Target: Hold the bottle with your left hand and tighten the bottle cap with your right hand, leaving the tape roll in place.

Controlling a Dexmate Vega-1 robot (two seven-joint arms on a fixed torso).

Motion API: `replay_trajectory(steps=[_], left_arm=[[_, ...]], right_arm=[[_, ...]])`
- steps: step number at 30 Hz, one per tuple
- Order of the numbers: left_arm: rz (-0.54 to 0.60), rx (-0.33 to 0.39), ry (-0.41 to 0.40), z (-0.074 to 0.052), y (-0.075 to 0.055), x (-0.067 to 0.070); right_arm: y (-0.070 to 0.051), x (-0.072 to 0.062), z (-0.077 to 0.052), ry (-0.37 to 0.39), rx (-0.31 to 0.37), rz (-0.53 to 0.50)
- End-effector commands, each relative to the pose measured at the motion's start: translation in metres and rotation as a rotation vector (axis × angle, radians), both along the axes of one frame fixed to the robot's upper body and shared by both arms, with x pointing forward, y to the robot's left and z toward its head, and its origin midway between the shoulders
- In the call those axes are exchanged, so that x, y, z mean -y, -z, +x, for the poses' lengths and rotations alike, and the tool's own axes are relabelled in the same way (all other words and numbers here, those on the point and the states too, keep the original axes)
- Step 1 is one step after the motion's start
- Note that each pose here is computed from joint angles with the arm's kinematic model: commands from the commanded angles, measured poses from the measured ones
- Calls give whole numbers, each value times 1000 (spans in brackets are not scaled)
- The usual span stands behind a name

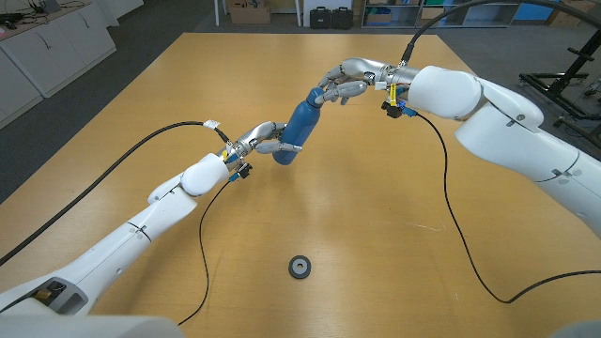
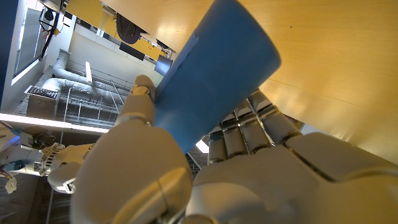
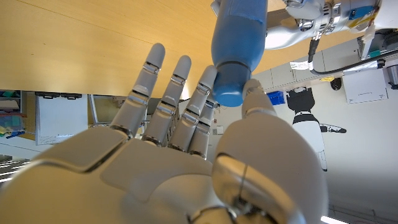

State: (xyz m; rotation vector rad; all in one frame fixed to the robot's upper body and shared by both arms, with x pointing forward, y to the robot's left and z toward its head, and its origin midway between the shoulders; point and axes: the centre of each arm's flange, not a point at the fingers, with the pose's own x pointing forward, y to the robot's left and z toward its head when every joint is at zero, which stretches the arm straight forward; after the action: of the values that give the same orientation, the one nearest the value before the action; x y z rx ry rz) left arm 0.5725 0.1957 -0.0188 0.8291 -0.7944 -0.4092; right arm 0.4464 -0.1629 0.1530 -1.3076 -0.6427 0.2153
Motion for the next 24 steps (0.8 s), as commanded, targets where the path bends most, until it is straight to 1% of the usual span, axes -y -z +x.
replay_trajectory(steps=[1, 10, 24], left_arm=[[4, 5, 2, -1, -3, 3], [3, 10, 4, -1, -4, 5], [-4, 15, 2, -3, -2, 4]], right_arm=[[0, -1, -4, 25, 10, 14], [-1, -1, -5, 35, 8, 32], [-5, -7, -8, 72, -9, 0]])
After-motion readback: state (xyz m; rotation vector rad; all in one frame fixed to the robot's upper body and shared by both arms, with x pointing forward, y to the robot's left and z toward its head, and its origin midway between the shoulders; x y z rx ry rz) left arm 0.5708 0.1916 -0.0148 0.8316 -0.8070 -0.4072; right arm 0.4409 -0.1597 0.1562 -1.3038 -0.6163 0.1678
